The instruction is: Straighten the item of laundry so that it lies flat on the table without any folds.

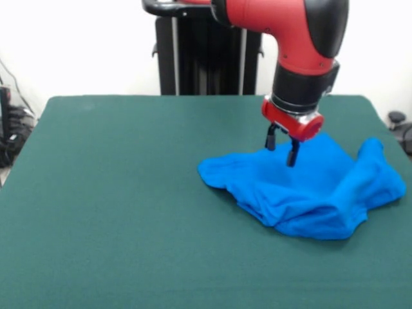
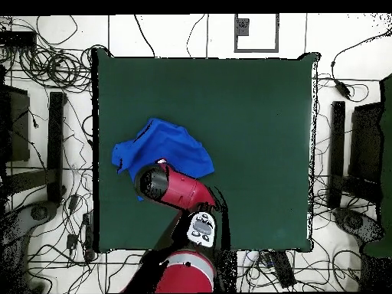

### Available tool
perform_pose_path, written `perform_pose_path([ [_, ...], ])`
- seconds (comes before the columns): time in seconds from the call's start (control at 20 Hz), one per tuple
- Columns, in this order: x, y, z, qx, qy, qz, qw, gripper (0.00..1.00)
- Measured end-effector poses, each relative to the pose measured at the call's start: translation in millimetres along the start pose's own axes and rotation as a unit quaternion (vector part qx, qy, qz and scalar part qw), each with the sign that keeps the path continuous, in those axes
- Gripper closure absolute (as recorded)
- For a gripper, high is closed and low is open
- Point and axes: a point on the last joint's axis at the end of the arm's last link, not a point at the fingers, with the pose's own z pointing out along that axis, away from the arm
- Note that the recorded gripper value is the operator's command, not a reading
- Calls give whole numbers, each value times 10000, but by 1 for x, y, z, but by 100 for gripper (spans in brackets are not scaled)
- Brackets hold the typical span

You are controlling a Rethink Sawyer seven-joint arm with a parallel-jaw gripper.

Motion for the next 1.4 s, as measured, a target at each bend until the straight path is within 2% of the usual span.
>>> perform_pose_path([
  [0.55, 2, 0, 25, -38, -77, -102, 9999, 0],
  [1.4, -4, -1, 27, -158, -59, -478, 9987, 0],
])
